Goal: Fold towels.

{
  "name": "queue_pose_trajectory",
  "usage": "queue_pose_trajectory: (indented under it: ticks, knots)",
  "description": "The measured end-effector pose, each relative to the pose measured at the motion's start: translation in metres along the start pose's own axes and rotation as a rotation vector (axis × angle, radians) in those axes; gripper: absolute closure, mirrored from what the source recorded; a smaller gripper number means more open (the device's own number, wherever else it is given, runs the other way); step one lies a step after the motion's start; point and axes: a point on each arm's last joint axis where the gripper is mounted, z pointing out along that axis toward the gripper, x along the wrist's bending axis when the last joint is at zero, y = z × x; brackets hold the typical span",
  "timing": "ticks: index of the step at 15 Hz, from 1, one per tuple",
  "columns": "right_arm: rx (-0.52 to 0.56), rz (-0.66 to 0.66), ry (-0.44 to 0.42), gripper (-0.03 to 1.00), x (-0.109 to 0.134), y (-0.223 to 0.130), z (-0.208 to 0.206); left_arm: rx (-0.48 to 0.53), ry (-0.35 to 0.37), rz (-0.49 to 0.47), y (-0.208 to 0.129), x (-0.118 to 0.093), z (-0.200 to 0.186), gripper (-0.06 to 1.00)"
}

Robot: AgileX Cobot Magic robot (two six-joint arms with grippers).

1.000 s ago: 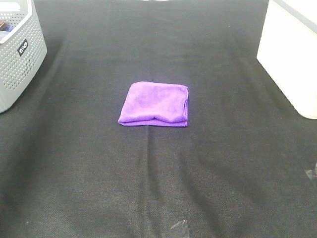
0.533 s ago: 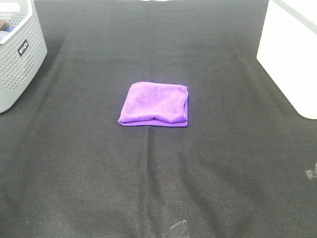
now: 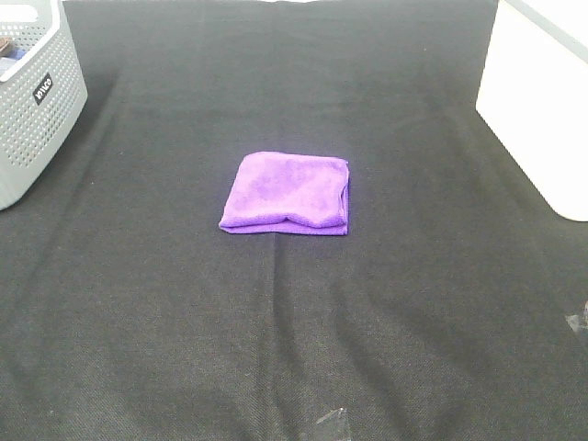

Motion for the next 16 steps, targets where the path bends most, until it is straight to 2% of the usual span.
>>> queue_pose_trajectory:
  ticks: [3,5,16]
  knots:
    - [0.024,-0.003,0.002,0.17,-0.001,-0.006,0.01,-0.006,-0.007,0.013,-0.002,0.0,0.008,0.09]
    - [-0.006,-0.008,-0.01,0.17,-0.003,-0.006,0.02,-0.025,-0.009,0.011,-0.003,0.0,0.014,0.09]
    - [-0.014,-0.008,-0.016,0.17,-0.004,-0.006,0.021,-0.027,-0.008,0.011,-0.003,0.0,0.014,0.09]
